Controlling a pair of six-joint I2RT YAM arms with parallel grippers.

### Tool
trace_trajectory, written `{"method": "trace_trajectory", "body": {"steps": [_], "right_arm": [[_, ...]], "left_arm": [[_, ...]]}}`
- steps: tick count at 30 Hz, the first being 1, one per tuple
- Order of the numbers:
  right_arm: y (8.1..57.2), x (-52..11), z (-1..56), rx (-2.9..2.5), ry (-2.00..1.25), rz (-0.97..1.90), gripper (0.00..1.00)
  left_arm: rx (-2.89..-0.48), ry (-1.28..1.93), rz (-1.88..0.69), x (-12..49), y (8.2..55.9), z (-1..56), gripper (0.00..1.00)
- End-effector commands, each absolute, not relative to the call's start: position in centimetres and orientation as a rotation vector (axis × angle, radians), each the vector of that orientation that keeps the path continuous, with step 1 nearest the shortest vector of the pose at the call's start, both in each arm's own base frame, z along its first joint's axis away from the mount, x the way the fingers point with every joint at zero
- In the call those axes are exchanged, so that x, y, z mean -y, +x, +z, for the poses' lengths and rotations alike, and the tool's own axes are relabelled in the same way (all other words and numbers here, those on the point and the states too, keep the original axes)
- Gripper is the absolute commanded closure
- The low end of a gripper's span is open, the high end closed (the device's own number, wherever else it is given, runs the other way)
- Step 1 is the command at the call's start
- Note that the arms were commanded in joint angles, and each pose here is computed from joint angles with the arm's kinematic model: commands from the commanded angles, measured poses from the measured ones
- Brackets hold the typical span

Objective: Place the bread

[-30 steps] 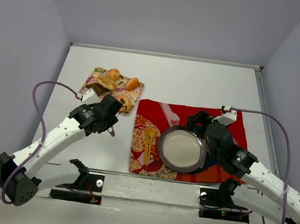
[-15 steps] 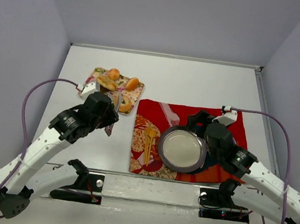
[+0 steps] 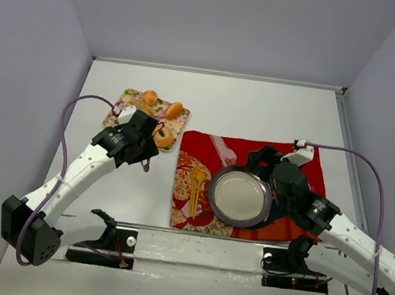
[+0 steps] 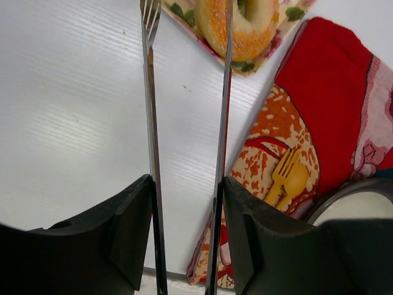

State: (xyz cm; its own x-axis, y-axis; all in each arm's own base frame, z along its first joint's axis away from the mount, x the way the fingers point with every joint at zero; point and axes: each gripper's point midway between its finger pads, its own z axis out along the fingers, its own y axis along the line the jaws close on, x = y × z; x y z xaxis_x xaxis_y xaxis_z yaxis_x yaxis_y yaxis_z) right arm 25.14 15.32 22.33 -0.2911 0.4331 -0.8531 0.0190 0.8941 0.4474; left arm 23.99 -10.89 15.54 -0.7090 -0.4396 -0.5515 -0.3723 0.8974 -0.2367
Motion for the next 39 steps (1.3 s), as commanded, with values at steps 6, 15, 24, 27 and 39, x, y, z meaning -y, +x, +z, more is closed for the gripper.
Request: {"method": "trace_trajectory", "body": {"steps": [6,15,24,27,39], "right_arm": [[25.5,-14.8,23.4,-1.771,0.387,0.428,0.00],[25.6,-14.6,23.4,-1.766,0.392,0.413,0.00],[25.7,-14.4,23.3,-1.764,0.397,0.401,0.00],[25.7,-14.3,23.2,-1.764,0.400,0.398,0.00],[25.6,-14.0,23.4,-1.753,0.415,0.400,0.00]], "left_arm": [[-2.369,-0.514,-0.219,10.5,27.0,17.0,0.42],[-2.433,-0.461,-0.220,11.1,27.2,15.4,0.40],[-2.507,-0.498,-0.170,10.7,26.8,12.7,0.41],[-2.520,-0.510,-0.161,10.5,26.6,12.1,0.45],[-2.507,-0.470,-0.193,11.1,27.5,13.7,0.94]]}}
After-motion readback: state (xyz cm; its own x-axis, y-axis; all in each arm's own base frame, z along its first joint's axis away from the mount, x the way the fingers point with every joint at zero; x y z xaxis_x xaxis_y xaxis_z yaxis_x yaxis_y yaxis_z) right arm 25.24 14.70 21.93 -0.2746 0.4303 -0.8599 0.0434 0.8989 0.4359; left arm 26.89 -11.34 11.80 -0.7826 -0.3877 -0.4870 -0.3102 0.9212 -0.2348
